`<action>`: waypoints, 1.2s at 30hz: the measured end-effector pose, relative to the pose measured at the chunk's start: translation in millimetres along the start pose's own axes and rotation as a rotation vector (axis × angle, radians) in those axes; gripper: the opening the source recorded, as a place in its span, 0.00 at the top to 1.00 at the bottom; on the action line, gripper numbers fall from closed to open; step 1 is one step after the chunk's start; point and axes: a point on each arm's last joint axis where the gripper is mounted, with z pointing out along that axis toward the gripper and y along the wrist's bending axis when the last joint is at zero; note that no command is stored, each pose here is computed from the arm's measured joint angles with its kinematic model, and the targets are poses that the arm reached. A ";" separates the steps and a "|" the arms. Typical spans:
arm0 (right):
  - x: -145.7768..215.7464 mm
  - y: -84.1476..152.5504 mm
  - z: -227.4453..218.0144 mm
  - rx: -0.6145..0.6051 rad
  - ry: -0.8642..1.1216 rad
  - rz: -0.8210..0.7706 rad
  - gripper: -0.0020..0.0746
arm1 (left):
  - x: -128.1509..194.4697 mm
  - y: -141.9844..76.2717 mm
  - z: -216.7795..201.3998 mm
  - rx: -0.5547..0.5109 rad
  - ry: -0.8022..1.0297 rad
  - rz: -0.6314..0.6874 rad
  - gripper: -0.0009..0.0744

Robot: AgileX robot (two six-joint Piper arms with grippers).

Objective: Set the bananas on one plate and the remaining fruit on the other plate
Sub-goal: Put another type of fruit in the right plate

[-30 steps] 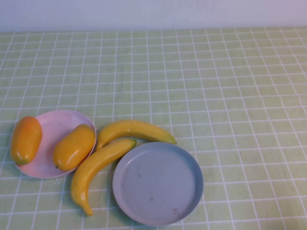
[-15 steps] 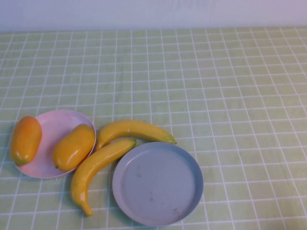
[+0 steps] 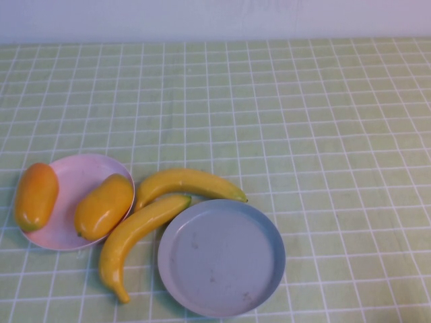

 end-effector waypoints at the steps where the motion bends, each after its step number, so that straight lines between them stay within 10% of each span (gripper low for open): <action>1: 0.0 0.0 0.0 0.000 0.000 0.000 1.00 | 0.0 0.0 0.0 0.000 0.000 0.000 0.99; 12: -4.2 0.1 -0.1 -0.001 -0.046 0.023 1.00 | 0.0 0.0 0.0 0.000 0.000 0.000 0.99; 28: -24.2 2.3 -3.3 -0.105 -0.253 0.600 1.00 | 0.0 0.0 0.0 0.000 0.000 0.001 0.99; 36: -71.9 25.0 -9.3 -0.244 0.009 0.542 1.00 | 0.0 0.0 0.0 0.000 0.000 0.001 0.99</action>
